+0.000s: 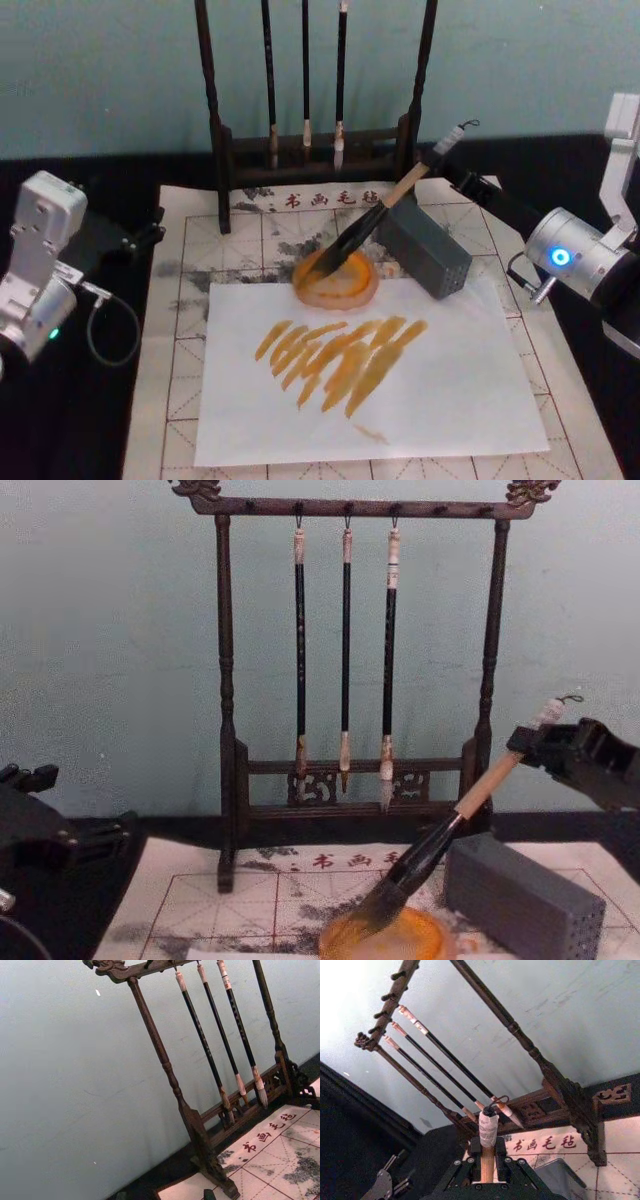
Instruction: Pick up the brush from the inkstone, write on the paper, then place the brush back to its original position.
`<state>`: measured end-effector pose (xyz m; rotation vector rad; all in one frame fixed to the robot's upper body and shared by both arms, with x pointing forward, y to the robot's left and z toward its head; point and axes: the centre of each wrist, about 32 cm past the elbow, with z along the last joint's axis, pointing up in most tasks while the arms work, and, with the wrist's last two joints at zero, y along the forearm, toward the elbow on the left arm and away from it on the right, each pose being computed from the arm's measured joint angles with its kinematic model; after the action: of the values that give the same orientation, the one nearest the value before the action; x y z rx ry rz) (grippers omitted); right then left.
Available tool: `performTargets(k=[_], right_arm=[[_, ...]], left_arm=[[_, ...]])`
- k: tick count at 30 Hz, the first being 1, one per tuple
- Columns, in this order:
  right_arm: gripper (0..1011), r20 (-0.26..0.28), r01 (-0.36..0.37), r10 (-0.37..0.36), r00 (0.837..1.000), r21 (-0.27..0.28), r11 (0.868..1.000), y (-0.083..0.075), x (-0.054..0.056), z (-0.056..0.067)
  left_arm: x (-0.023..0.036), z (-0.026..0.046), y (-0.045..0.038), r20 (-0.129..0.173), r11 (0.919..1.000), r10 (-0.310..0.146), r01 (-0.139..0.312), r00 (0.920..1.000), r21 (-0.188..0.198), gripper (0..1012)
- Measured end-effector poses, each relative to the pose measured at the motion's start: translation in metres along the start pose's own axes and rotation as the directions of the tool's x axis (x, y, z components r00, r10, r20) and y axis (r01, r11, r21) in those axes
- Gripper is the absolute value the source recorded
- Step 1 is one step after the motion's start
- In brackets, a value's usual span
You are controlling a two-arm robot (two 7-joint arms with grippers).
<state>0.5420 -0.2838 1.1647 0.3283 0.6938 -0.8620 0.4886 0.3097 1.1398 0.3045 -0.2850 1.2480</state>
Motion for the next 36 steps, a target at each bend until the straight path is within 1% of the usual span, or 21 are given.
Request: performTargets(k=[24,36], right_arm=[[191,-0.009,0.048,-0.048,0.999,0.005,0.999,-0.002,0.008,0.001],[191,-0.033,0.075,-0.075,0.997,-0.009,0.997,-0.003,0.014,-0.001]], left_arm=[[0.0000,0.0000,0.0000,0.000,1.0000,0.000,0.000,1.0000,0.000,1001],[0.0000,0.0000,0.0000,0.000,1.0000,0.000,0.000,1.0000,0.000,1001]])
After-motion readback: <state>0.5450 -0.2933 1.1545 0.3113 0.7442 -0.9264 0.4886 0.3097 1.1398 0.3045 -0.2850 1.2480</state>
